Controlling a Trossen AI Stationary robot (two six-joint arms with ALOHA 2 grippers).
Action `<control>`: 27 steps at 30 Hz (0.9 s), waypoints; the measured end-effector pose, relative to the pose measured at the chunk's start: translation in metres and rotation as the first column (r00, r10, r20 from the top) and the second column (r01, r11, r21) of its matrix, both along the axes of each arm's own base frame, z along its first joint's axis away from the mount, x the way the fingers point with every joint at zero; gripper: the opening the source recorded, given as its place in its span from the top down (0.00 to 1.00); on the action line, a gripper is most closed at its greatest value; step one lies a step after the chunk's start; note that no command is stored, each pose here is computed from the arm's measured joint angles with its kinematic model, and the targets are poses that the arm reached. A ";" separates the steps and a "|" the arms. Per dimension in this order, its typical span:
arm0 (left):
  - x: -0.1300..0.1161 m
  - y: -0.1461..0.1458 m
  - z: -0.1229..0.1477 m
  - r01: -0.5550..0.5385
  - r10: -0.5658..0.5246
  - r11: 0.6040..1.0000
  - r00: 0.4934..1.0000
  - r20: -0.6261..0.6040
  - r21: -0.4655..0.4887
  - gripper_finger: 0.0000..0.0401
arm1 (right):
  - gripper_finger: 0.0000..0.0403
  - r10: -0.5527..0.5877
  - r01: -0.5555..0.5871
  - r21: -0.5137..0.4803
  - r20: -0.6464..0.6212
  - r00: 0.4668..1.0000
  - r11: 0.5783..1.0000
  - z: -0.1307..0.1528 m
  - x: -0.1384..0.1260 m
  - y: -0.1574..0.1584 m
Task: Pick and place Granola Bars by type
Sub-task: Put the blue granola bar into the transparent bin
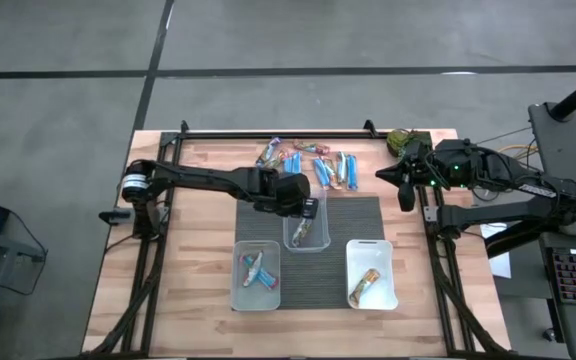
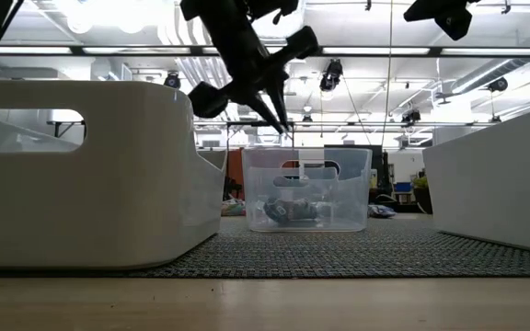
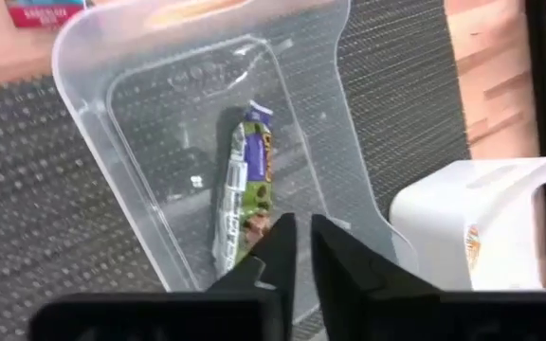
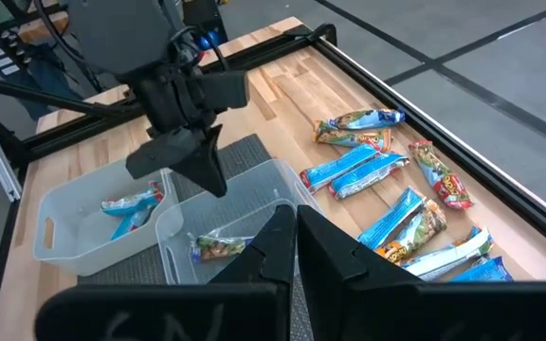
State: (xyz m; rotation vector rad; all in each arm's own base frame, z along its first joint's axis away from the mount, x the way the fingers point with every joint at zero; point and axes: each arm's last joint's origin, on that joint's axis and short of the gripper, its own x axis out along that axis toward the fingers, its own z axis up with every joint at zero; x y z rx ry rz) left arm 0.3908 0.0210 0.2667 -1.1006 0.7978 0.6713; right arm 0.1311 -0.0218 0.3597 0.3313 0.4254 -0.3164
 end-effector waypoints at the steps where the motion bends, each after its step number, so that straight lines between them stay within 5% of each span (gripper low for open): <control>1: -0.001 0.000 0.001 0.001 -0.001 1.000 1.000 -0.002 0.009 0.98 | 0.98 0.000 0.000 0.000 0.000 1.000 1.000 0.000 0.000 0.000; 6: -0.007 -0.002 0.018 0.094 -0.099 0.991 0.994 0.043 0.099 1.00 | 0.98 0.000 0.000 0.001 0.000 1.000 1.000 0.000 0.000 0.000; 11: -0.026 -0.009 0.055 0.134 -0.172 0.948 0.979 0.110 0.290 1.00 | 0.98 -0.001 0.001 0.003 -0.001 1.000 1.000 -0.001 0.000 0.000; 19: -0.081 -0.019 0.131 0.134 -0.321 0.777 0.925 0.203 0.615 1.00 | 0.98 -0.003 0.003 0.003 -0.002 1.000 1.000 -0.001 0.001 0.000; 27: -0.134 -0.020 0.181 0.078 -0.423 0.617 0.872 0.246 0.783 1.00 | 0.98 -0.029 0.029 0.050 0.016 0.999 0.998 -0.001 0.001 0.000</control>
